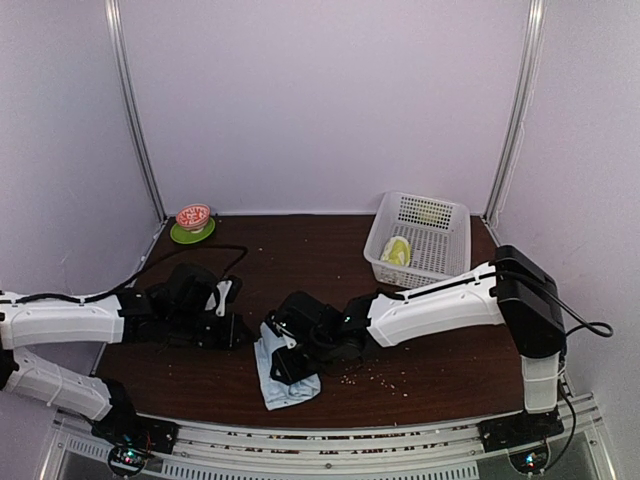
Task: Roll the towels
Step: Roll the towel at the center of the board.
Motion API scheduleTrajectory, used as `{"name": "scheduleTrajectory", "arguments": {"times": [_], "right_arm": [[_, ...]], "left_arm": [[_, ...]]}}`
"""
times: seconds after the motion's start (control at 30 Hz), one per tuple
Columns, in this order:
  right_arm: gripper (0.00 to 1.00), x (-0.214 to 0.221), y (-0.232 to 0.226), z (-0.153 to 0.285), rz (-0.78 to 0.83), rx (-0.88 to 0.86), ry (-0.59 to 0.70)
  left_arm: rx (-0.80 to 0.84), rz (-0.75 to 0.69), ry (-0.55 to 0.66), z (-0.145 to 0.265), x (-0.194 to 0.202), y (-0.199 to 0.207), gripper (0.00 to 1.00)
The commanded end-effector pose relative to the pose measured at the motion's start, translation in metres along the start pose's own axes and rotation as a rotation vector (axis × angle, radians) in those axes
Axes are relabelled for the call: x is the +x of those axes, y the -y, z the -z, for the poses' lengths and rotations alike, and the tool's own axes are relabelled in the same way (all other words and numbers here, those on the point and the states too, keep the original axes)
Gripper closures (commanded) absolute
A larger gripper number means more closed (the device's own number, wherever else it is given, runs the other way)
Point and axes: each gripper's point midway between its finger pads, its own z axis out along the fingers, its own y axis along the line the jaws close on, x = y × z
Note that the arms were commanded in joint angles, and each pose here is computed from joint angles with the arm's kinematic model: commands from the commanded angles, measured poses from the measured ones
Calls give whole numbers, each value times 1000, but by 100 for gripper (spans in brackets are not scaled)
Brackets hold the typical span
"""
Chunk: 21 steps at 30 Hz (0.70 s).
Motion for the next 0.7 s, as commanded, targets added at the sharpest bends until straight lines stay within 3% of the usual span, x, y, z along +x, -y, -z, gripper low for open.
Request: {"name": "scheduleTrajectory", "arguments": {"times": [0.0,0.33,0.67], "right_arm": [[63,16,4,-10,12,21,-57],[62,13,4,-7,13,24,-41],[62,13,3,-7,6,24,-43]], "left_arm": [[33,-28,83,5,-29,15,100],[127,-35,28,-34,-35,37,100],[124,-30,-3,-55,-31,33,100]]}}
